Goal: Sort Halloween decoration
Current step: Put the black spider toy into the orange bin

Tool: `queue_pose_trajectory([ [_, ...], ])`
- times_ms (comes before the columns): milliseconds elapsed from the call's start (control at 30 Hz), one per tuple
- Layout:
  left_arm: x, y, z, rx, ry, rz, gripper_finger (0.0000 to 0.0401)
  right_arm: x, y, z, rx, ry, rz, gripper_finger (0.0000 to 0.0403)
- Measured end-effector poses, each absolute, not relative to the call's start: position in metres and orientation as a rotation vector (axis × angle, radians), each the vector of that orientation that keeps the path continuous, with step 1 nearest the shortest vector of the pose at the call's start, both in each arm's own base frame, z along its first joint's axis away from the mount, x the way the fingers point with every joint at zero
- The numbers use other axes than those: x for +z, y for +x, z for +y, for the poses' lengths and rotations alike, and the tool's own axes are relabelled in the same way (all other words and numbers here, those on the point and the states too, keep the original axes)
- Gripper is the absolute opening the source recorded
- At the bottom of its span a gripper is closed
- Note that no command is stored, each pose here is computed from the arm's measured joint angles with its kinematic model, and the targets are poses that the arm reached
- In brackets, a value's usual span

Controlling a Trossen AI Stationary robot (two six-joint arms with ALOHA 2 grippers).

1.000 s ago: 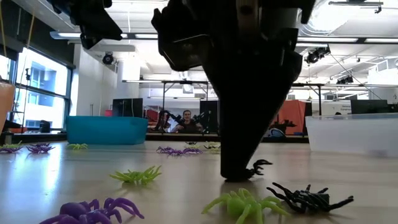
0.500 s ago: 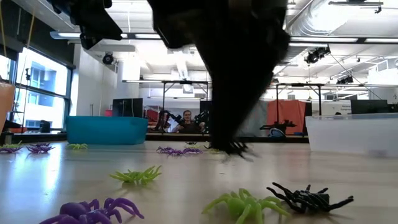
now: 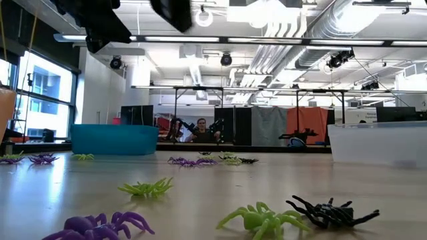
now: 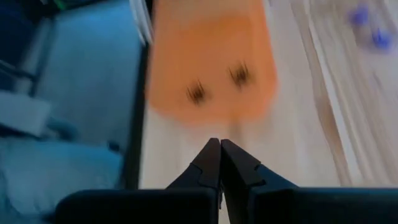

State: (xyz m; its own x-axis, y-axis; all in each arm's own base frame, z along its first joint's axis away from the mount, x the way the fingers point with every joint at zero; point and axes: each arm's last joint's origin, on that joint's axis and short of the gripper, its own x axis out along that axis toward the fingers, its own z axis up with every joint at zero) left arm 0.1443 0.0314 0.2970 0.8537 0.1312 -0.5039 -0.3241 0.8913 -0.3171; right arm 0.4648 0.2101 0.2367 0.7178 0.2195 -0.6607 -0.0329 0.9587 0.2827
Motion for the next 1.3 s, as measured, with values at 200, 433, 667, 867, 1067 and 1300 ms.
queue_pose_trajectory([
  [200, 0.297, 0.144, 0.032, 0.248, -0.406, 0.491, 0.0053, 0.239, 0.484, 0.210, 0.203, 0.252, 0.551, 0.0000],
  [433, 0.298, 0.145, 0.032, 0.252, -0.403, 0.482, 0.0053, 0.208, 0.507, 0.200, 0.199, 0.282, 0.473, 0.0000],
  [667, 0.298, 0.145, 0.032, 0.252, -0.392, 0.483, 0.0053, 0.185, 0.518, 0.192, 0.194, 0.339, 0.471, 0.0000],
  [867, 0.298, 0.145, 0.032, 0.266, -0.389, 0.484, 0.0053, 0.178, 0.520, 0.193, 0.202, 0.338, 0.473, 0.0012],
  [1067, 0.297, 0.145, 0.032, 0.267, -0.390, 0.485, 0.0053, 0.180, 0.520, 0.193, 0.217, 0.310, 0.464, 0.0070],
  [1300, 0.297, 0.144, 0.032, 0.267, -0.390, 0.489, 0.0053, 0.201, 0.516, 0.192, 0.245, 0.277, 0.431, 0.0120],
])
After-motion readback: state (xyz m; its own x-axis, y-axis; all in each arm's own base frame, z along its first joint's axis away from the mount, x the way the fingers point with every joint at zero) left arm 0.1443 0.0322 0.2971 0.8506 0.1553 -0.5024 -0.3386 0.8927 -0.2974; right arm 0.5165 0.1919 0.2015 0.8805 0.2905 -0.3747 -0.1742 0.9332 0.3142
